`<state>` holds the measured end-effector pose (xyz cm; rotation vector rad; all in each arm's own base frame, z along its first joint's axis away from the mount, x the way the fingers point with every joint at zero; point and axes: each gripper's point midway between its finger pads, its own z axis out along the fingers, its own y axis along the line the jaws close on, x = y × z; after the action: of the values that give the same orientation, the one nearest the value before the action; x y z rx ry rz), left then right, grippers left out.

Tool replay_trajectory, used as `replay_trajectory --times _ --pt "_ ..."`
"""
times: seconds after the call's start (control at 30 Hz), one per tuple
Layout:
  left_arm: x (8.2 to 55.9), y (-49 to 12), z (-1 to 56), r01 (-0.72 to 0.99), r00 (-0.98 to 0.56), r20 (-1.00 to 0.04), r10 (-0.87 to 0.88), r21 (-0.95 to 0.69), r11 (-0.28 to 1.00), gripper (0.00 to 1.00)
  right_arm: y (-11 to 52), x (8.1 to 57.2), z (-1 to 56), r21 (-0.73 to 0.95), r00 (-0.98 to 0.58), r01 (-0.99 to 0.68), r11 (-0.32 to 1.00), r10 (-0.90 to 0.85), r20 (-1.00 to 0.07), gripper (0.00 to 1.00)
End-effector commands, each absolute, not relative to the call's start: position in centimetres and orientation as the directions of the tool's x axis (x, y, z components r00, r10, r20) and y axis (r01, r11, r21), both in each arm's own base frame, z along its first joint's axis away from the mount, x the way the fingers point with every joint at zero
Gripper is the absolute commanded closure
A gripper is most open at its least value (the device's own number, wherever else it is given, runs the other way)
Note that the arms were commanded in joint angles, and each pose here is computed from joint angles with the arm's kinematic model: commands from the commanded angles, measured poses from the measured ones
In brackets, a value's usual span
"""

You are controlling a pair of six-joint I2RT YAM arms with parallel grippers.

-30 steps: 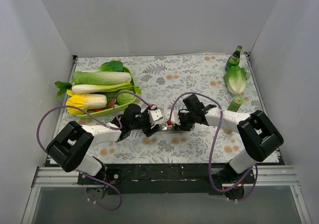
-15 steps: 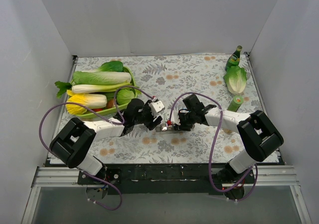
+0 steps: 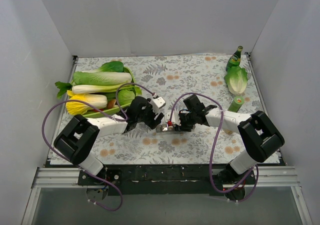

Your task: Sort the pills into containers

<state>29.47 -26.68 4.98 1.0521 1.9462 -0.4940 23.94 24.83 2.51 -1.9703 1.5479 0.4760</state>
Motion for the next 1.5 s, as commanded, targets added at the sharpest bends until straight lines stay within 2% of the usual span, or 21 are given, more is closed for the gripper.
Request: replay_trajectory --times 0.0,0.17,0.37,0.47,0.57,0.7,0.83,1.0,1.17,1.27,1.47 --pt "31.3 -27.0 8.5 0.772 -0.301 -0.856 0.421 0.041 0.634 0.33 22.1 21.8 -0.8 -0.117 0.209 -0.978 -0.173 -0.835 -0.509 0.65" --pt "31.5 -27.3 10.3 0.761 -0.298 -0.88 0.371 0.016 0.649 0.31 22.2 21.9 -0.6 -0.116 0.209 -0.978 -0.174 -0.834 -0.511 0.63" --pt "31.3 -26.8 12.2 0.734 -0.298 -0.898 0.323 0.001 0.679 0.29 22.5 22.0 0.0 -0.108 0.205 -0.979 -0.175 -0.829 -0.52 0.55" --pt "30.9 -26.4 12.5 0.73 -0.3 -0.9 0.316 -0.003 0.684 0.28 22.6 22.0 0.3 -0.105 0.205 -0.979 -0.176 -0.828 -0.522 0.48" --pt "30.5 -26.0 13.0 0.721 -0.307 -0.904 0.297 -0.017 0.693 0.27 22.9 22.1 1.0 -0.111 0.208 -0.978 -0.176 -0.821 -0.532 0.36" --pt "30.1 -25.6 14.8 0.699 -0.3 -0.924 0.238 -0.043 0.714 0.22 23.1 22.0 2.2 -0.117 0.213 -0.977 -0.177 -0.811 -0.545 0.23" --pt "29.7 -25.0 17.0 0.677 -0.279 -0.944 0.175 -0.064 0.733 0.14 23.5 22.2 3.9 -0.131 0.22 -0.975 -0.177 -0.796 -0.563 0.16" --pt "28.9 -24.4 20.2 0.66 -0.276 -0.957 0.087 -0.123 0.741 0.11 23.7 22.0 5.4 -0.125 0.218 -0.976 -0.178 -0.787 -0.578 0.13" --pt "27.5 -24.5 21.2 0.607 -0.427 -0.904 -0.027 -0.309 0.732 0.08 23.8 21.5 6.3 -0.109 0.201 -0.979 -0.17 -0.776 -0.597 0.12" --pt "26.3 -25.0 21.3 0.584 -0.51 -0.856 -0.08 -0.413 0.699 0.1 23.7 21.2 6.3 -0.102 0.193 -0.981 -0.165 -0.773 -0.605 0.13" --pt "24.9 -25.7 20.2 0.543 -0.616 -0.774 -0.149 -0.553 0.632 0.21 23.6 21.5 6.1 -0.073 0.147 -0.989 -0.131 -0.763 -0.63 0.14"
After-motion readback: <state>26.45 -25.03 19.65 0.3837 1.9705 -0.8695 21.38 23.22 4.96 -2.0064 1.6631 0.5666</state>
